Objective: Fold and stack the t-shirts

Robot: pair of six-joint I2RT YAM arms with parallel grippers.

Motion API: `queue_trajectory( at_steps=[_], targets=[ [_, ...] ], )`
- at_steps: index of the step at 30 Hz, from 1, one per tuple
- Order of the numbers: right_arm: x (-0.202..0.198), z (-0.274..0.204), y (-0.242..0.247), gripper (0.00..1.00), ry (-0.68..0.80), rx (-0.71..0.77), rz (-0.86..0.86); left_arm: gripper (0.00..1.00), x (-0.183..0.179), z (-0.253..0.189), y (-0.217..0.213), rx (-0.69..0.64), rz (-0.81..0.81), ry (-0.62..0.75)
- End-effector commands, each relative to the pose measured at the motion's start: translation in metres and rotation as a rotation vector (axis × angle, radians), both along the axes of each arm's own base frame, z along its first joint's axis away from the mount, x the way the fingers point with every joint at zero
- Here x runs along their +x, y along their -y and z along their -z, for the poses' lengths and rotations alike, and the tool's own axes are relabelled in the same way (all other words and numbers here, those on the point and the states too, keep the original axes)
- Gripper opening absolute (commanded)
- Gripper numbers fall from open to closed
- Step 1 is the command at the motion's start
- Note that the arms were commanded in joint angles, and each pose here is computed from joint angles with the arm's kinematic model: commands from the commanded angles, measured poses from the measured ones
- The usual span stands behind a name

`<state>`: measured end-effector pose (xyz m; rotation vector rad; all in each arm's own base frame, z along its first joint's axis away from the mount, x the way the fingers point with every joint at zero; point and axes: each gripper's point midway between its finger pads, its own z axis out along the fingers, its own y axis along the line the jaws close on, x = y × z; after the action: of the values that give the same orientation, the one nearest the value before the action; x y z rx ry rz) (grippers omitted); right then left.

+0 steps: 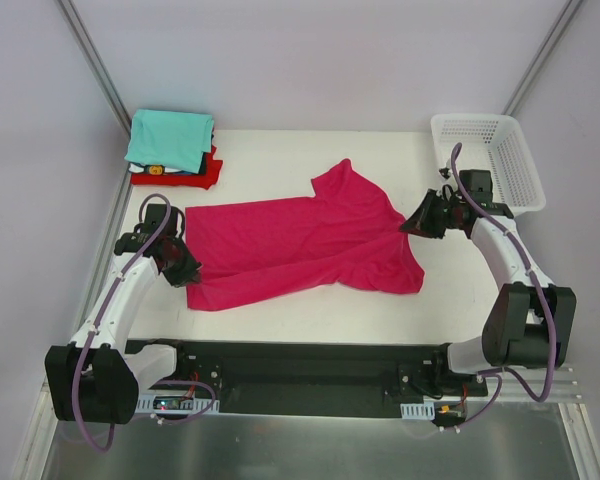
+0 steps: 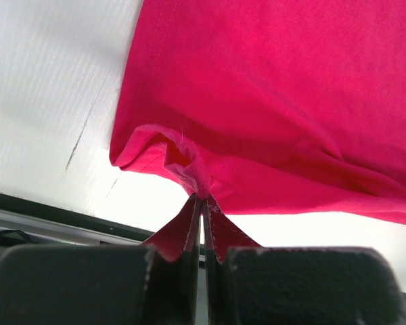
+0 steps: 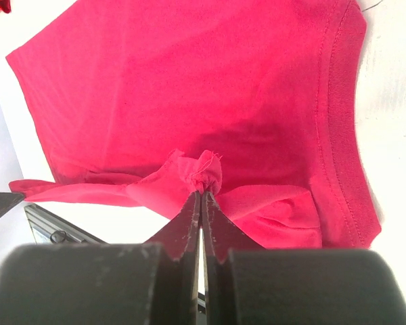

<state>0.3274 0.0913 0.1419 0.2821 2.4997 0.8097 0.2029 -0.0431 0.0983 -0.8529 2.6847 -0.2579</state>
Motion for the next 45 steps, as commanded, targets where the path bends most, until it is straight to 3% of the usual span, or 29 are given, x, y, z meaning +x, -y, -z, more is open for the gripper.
queue_trajectory(
  at_steps=[1, 14, 30, 32, 36, 37, 39, 40, 45],
  targets=[
    [0.014, -0.015, 0.002, 0.01, 0.048, 0.007, 0.003, 0.00, -0.002, -0.001, -0.010, 0.047, -0.006, -0.014],
    [0.038, -0.010, -0.001, 0.01, 0.027, 0.030, 0.002, 0.00, 0.039, -0.008, -0.004, 0.013, -0.032, -0.010],
    [0.055, 0.003, -0.028, 0.01, 0.001, 0.030, -0.070, 0.00, 0.044, 0.007, -0.003, 0.006, -0.027, -0.044],
    [0.056, 0.001, -0.034, 0.05, 0.005, 0.025, -0.090, 0.00, 0.044, 0.008, -0.002, 0.008, -0.022, -0.052],
    [0.056, 0.000, -0.039, 0.25, 0.009, 0.023, -0.107, 0.10, 0.046, 0.006, -0.004, 0.018, -0.021, -0.040],
    [0.057, -0.001, -0.038, 0.38, 0.013, 0.019, -0.105, 0.20, 0.047, 0.004, -0.006, 0.026, -0.021, -0.035],
    [0.057, -0.005, -0.040, 0.43, 0.022, 0.022, -0.110, 0.29, 0.052, -0.001, -0.008, 0.037, -0.017, -0.015],
    [0.057, -0.005, -0.040, 0.51, 0.020, 0.024, -0.112, 0.47, 0.053, -0.003, -0.009, 0.043, -0.012, -0.008],
    [0.054, -0.020, -0.041, 0.54, 0.052, 0.026, -0.124, 0.89, 0.059, -0.024, -0.009, 0.048, 0.000, 0.031]
  ],
)
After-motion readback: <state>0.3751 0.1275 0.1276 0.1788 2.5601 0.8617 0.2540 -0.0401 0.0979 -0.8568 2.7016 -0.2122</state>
